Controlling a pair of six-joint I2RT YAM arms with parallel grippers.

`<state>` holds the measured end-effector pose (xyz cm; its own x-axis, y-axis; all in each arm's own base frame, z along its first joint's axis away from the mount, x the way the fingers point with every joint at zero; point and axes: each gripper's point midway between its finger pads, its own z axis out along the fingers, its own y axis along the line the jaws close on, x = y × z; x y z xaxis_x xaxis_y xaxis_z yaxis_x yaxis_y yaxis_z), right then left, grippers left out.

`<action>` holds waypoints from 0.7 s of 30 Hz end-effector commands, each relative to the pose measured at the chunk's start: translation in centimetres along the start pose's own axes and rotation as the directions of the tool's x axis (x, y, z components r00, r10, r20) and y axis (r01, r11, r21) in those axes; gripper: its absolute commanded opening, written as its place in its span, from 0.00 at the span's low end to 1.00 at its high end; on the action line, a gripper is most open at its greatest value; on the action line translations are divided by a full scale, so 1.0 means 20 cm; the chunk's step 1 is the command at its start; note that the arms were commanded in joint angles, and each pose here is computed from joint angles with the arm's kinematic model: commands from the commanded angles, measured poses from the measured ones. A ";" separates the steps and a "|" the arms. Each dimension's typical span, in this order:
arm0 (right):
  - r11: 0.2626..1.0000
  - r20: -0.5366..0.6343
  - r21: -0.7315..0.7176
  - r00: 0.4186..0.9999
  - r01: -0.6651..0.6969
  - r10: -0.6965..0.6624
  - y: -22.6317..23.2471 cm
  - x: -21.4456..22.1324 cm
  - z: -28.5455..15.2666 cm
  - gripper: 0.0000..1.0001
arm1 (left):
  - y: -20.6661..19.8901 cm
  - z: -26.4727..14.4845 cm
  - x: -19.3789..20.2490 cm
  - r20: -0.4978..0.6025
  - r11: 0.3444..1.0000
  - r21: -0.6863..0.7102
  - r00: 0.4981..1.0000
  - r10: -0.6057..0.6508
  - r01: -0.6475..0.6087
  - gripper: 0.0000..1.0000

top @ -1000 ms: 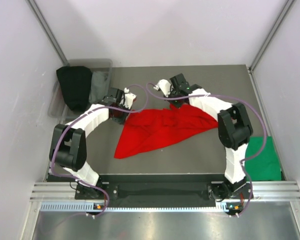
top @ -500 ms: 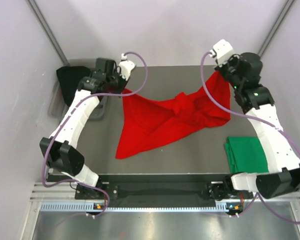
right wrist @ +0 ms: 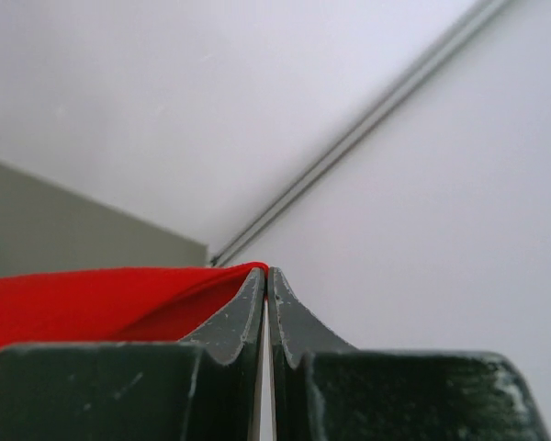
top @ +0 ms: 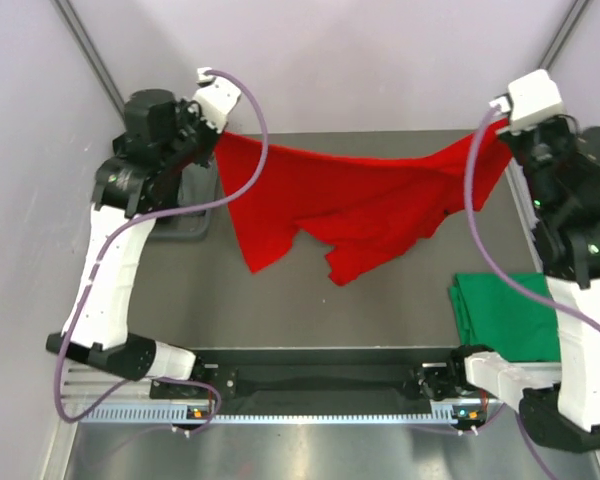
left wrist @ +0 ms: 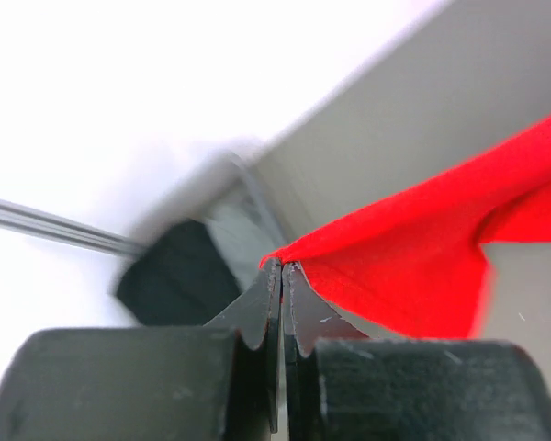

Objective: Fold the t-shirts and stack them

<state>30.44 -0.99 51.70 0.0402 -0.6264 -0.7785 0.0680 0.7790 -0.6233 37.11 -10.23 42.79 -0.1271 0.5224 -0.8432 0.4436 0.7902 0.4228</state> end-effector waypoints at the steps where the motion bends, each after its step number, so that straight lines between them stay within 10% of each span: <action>1: 0.985 0.052 0.173 0.998 0.007 -0.016 -0.30 -0.14 -0.24 0.00 | 0.14 -0.30 -0.22 0.145 0.992 -0.126 0.988 0.052 -0.033 0.00; 14: 0.932 0.200 0.348 0.979 -0.103 0.033 -0.64 -0.28 -0.99 0.00 | 0.26 -1.06 -0.42 0.396 0.942 -0.334 0.906 0.151 -0.011 0.00; 21: 0.916 0.162 0.400 0.986 -0.023 -0.046 -0.69 -0.27 -0.91 0.00 | 0.31 -0.98 -0.39 0.316 0.927 -0.372 0.933 0.175 -0.047 0.00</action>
<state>8.07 -6.50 63.51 0.3084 -0.6187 -0.7225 0.4025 0.7731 -0.4902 19.95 -4.07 59.70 0.3352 0.4576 -0.8235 0.1508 0.8368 0.5264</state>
